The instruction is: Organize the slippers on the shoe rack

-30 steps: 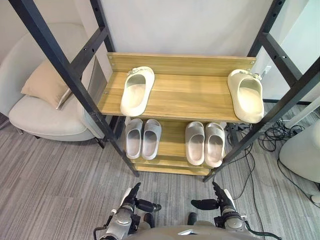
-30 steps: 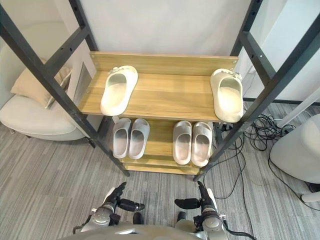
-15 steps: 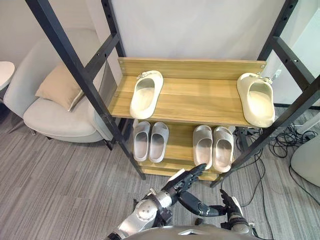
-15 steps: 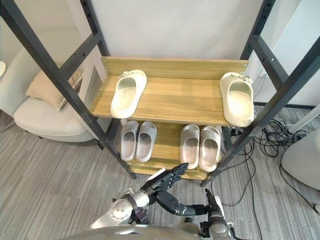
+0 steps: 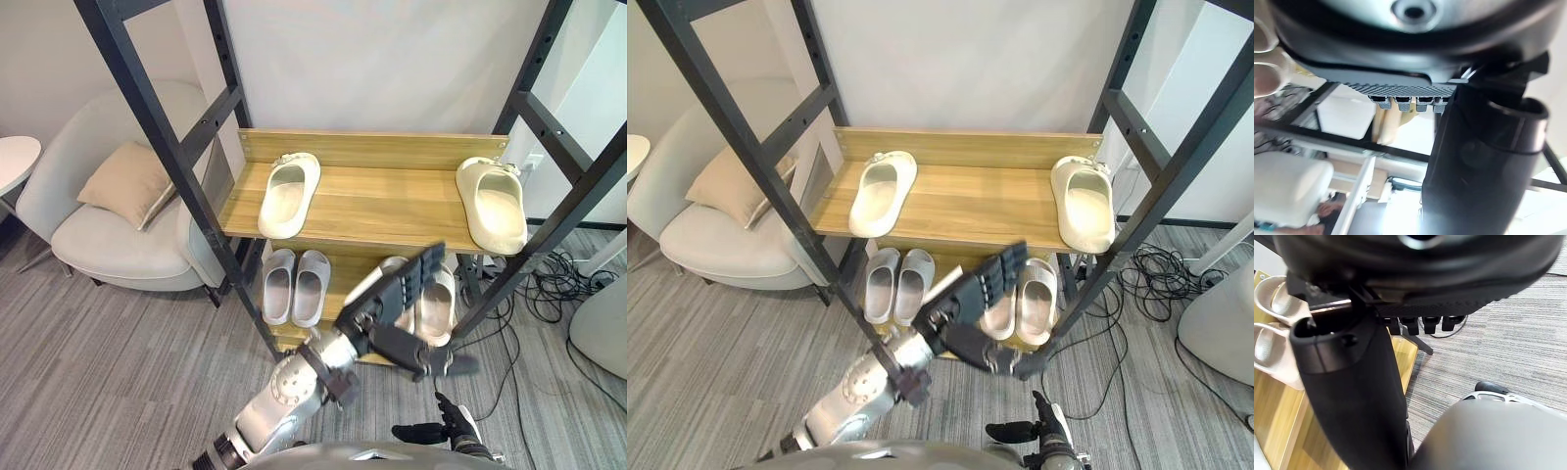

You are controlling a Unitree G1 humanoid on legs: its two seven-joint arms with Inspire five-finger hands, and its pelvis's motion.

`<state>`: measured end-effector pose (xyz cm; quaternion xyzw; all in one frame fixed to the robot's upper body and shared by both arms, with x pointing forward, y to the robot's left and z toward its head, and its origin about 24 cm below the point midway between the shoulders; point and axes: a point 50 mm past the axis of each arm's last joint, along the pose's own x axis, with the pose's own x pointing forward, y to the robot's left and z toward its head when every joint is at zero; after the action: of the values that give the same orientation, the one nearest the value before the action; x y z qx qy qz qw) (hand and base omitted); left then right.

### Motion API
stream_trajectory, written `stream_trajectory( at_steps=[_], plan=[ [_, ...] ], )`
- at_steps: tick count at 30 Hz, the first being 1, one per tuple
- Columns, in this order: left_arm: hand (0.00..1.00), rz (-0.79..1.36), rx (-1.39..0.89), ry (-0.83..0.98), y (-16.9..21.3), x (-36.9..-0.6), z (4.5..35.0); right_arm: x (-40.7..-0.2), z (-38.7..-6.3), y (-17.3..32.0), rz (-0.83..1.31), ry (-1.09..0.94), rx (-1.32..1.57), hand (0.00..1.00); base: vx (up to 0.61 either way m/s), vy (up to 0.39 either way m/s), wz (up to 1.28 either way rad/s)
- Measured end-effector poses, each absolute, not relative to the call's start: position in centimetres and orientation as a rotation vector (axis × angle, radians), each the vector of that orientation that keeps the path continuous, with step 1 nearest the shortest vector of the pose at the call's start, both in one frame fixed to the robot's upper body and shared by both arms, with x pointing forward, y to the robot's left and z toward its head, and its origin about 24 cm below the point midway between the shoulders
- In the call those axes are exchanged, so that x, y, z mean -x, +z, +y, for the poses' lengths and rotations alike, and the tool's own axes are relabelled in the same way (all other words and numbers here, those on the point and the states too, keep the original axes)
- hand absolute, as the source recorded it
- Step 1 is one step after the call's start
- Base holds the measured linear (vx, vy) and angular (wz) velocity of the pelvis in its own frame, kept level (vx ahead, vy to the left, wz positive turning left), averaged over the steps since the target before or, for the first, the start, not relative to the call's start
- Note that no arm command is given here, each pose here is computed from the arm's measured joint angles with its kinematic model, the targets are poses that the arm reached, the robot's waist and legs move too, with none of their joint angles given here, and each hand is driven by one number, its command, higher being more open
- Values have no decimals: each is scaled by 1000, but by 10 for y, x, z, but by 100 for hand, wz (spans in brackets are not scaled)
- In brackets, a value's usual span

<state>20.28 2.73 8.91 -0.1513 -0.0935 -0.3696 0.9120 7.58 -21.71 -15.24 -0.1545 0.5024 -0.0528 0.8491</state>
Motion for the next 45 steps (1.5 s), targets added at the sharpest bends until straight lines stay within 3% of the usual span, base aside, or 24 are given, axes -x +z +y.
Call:
stream_trajectory(
  at_steps=[8, 14, 21, 28, 33, 45],
  plan=[
    [100, -523, 153, -489, 149, -243, 52, -74, -217, -153, 1066, -111, 324, 100, 0, 0, 0],
    [100, -632, 28, -287, 170, -269, 80, -74, -216, -154, 1067, -111, 320, 100, 0, 0, 0],
    [100, -513, -235, -38, 147, -308, 137, -75, -209, -154, 1062, -103, 300, 100, 0, 0, 0],
    [100, -472, -521, 84, 145, -320, 177, -76, -205, -155, 1059, -100, 289, 100, 0, 0, 0],
    [100, -530, -794, 152, 160, -326, 185, -77, -205, -155, 1054, -102, 287, 100, -1, -3, -1],
    [100, -545, -991, 289, 167, -328, 196, -77, -204, -154, 1045, -110, 280, 100, -17, -5, -1]
  ],
)
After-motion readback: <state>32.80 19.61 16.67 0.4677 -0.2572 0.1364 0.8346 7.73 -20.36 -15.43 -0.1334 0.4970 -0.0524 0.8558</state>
